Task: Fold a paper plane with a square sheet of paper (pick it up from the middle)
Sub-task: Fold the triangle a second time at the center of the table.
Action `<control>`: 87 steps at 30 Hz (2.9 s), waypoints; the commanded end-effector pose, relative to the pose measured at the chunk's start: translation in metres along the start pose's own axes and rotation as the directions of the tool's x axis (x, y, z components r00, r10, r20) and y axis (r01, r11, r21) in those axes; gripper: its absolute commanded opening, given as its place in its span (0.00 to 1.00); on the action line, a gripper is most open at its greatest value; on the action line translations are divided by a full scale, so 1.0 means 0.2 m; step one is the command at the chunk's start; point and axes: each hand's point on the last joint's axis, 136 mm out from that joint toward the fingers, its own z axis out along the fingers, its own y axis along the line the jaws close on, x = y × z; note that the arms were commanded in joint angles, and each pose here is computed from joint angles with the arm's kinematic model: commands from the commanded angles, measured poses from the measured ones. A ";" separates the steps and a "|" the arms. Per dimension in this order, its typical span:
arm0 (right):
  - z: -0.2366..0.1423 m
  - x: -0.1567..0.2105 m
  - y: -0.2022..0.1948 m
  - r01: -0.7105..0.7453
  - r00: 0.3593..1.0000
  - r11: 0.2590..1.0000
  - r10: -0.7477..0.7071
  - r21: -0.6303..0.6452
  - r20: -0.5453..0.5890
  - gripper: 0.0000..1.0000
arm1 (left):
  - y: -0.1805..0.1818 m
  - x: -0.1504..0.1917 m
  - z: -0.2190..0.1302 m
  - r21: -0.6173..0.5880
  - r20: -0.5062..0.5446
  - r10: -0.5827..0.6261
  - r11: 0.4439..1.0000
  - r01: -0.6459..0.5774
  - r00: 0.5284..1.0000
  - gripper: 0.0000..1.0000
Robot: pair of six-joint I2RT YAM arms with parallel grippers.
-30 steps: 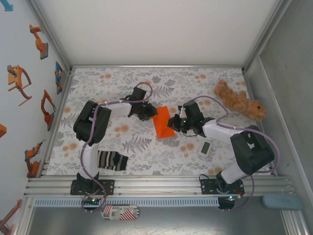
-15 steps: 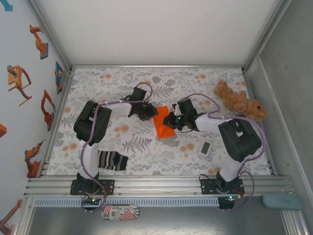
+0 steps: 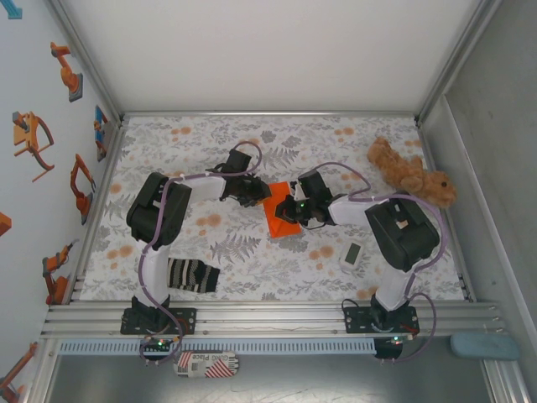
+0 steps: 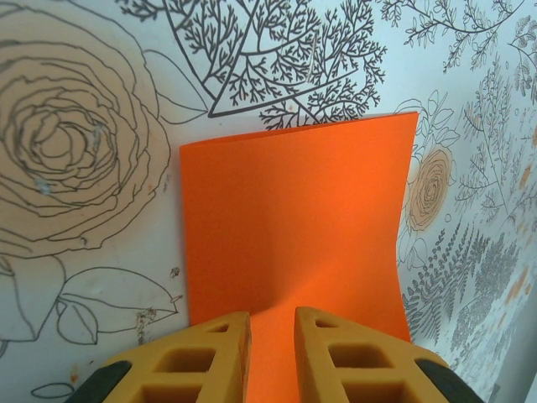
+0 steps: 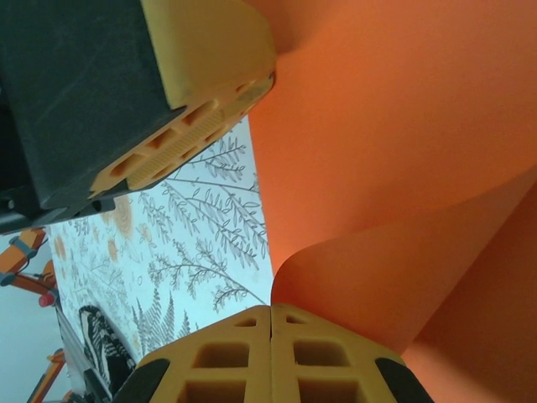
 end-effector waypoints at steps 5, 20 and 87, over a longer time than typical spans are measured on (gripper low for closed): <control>0.04 -0.07 0.00 -0.015 0.998 1.000 0.014 0.015 0.057 0.00 | 0.15 0.07 0.06 -0.081 -0.049 -0.041 0.996 0.036 0.998 0.21; 0.06 -0.08 -0.02 -0.001 0.999 1.000 0.000 0.019 0.053 0.00 | 0.16 0.07 0.06 -0.090 -0.058 -0.046 0.995 0.040 0.997 0.21; 0.12 -0.04 -0.10 -0.049 0.998 0.998 0.047 0.047 0.028 0.00 | 0.17 0.09 0.07 -0.094 -0.070 -0.053 0.995 0.046 0.996 0.21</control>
